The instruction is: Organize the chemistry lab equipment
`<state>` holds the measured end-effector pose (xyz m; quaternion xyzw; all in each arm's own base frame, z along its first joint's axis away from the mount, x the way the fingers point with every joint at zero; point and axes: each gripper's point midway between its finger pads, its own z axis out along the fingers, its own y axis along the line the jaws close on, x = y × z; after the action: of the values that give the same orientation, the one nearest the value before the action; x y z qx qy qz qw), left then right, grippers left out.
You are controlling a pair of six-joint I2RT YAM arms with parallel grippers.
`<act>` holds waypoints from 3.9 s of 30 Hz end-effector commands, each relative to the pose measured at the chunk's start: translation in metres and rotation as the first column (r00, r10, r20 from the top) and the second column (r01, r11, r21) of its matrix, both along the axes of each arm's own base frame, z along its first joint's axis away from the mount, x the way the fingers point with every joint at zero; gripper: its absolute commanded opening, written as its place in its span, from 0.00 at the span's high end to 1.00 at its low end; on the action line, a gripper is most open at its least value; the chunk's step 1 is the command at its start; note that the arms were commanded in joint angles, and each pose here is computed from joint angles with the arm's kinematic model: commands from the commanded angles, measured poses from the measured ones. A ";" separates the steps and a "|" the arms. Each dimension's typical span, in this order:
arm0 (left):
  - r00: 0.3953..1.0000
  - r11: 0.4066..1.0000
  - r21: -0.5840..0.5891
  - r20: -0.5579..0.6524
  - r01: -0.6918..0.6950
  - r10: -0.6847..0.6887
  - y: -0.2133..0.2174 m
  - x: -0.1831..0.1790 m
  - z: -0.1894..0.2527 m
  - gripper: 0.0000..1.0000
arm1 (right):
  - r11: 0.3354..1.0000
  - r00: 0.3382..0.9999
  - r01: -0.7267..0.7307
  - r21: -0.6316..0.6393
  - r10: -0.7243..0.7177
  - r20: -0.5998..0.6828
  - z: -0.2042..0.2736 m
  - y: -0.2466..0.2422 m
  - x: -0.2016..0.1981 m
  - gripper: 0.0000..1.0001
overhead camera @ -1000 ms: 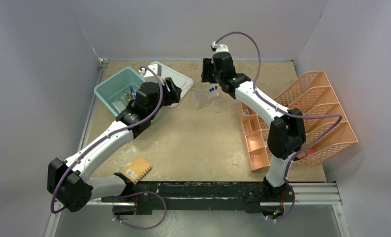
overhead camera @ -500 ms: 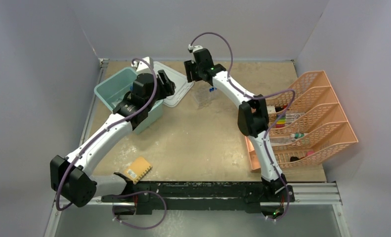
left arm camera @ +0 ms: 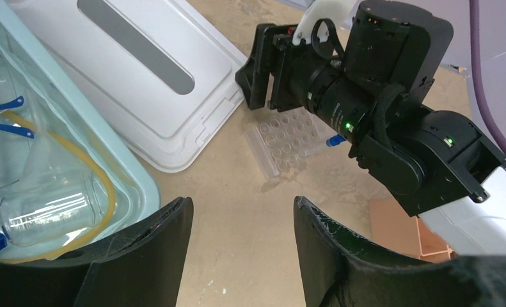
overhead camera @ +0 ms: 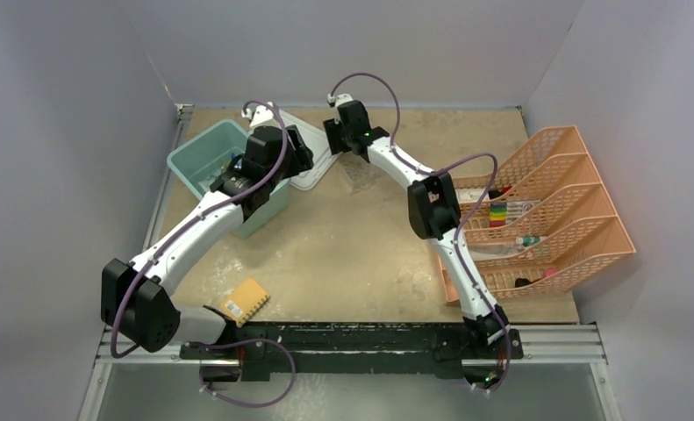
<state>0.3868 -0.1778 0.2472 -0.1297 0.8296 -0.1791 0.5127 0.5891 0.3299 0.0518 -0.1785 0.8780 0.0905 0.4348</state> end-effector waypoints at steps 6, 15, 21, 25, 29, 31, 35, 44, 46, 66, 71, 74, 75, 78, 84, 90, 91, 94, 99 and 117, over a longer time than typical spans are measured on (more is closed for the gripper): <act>1.000 0.999 -0.030 0.029 0.010 -0.010 -0.004 0.009 0.020 0.42 | 0.999 0.984 0.029 -0.015 -0.026 0.177 0.019 0.003 0.036 0.35; 1.000 0.999 -0.036 0.015 0.013 -0.013 -0.005 0.009 0.013 0.42 | 0.996 0.994 -0.047 -0.081 0.055 0.092 -0.004 0.002 0.018 0.43; 1.000 0.999 -0.047 0.024 0.006 -0.005 -0.002 0.006 0.013 0.43 | 0.991 0.997 -0.071 -0.115 0.068 -0.023 -0.014 -0.008 -0.009 0.53; 1.000 0.998 -0.064 0.028 0.007 -0.005 -0.002 0.003 0.012 0.43 | 0.987 0.992 -0.080 -0.140 0.065 -0.106 -0.025 -0.018 -0.029 0.60; 0.999 0.997 -0.075 0.033 0.015 -0.013 -0.003 0.001 0.012 0.43 | 0.984 0.986 -0.081 -0.158 0.056 -0.160 -0.028 -0.026 -0.044 0.64; 0.999 0.996 -0.082 0.035 0.021 -0.018 -0.003 -0.001 0.012 0.43 | 0.983 0.984 -0.080 -0.166 0.052 -0.171 -0.026 -0.030 -0.049 0.65; 0.999 0.995 -0.093 0.041 0.027 -0.023 -0.004 -0.003 0.012 0.43 | 0.978 0.976 -0.088 -0.187 0.047 -0.213 -0.028 -0.038 -0.064 0.66; 0.998 0.993 -0.108 0.056 0.040 -0.034 -0.005 -0.007 0.015 0.43 | 0.975 0.950 -0.140 -0.173 0.083 -0.301 -0.030 -0.045 -0.097 0.72; 0.998 0.993 -0.111 0.060 0.043 -0.037 -0.005 -0.007 0.015 0.43 | 0.974 0.944 -0.146 -0.174 0.085 -0.320 -0.031 -0.048 -0.104 0.73; 0.997 0.994 -0.102 0.063 0.047 -0.041 -0.005 -0.007 0.018 0.43 | 0.976 0.960 -0.150 -0.159 0.105 -0.259 -0.028 -0.039 -0.087 0.60; 0.998 0.994 -0.100 0.056 0.047 -0.041 -0.006 -0.005 0.017 0.43 | 0.964 0.960 -0.204 -0.172 0.162 -0.229 -0.034 -0.031 -0.075 0.67; 0.998 0.994 -0.096 0.053 0.044 -0.039 -0.005 -0.005 0.016 0.43 | 0.957 0.955 -0.230 -0.176 0.187 -0.229 -0.042 -0.029 -0.073 0.68; 0.998 0.995 -0.095 0.052 0.042 -0.037 -0.005 -0.005 0.016 0.43 | 0.955 0.954 -0.234 -0.180 0.190 -0.232 -0.045 -0.029 -0.073 0.68; 0.998 0.995 -0.092 0.052 0.039 -0.034 -0.005 -0.004 0.017 0.43 | 0.948 0.945 -0.263 -0.176 0.217 -0.245 -0.053 -0.026 -0.075 0.75; 0.999 0.995 -0.093 0.042 0.036 -0.033 -0.005 -0.004 0.014 0.43 | 0.950 0.963 -0.229 -0.211 0.190 -0.189 -0.035 -0.033 -0.066 1.00; 0.999 0.994 -0.103 0.035 0.030 -0.027 -0.005 -0.003 0.013 0.43 | 0.983 0.987 -0.148 -0.106 0.140 -0.078 0.027 -0.035 -0.047 1.00; 0.999 0.994 -0.103 0.037 0.028 -0.024 -0.005 -0.003 0.014 0.43 | 0.988 0.990 -0.132 -0.081 0.126 -0.066 0.036 -0.037 -0.044 1.00; 0.999 0.994 -0.105 0.037 0.014 -0.010 -0.003 -0.003 0.015 0.43 | 0.995 0.995 -0.097 -0.010 0.096 -0.038 0.061 -0.044 -0.034 1.00; 1.000 0.995 -0.104 0.024 -0.011 0.013 0.000 0.000 0.017 0.41 | 0.995 0.998 -0.054 0.089 0.056 -0.014 0.092 -0.055 -0.022 1.00; 0.990 0.974 -0.191 -0.093 -0.119 0.103 0.013 0.032 0.010 0.34 | 0.942 0.998 -0.055 0.330 0.065 -0.017 0.138 -0.062 -0.010 1.00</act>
<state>0.4025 -0.1686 0.2411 -0.2029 0.8354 -0.2038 0.4684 0.5740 0.2457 0.1044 -0.1241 0.8979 0.1877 0.3784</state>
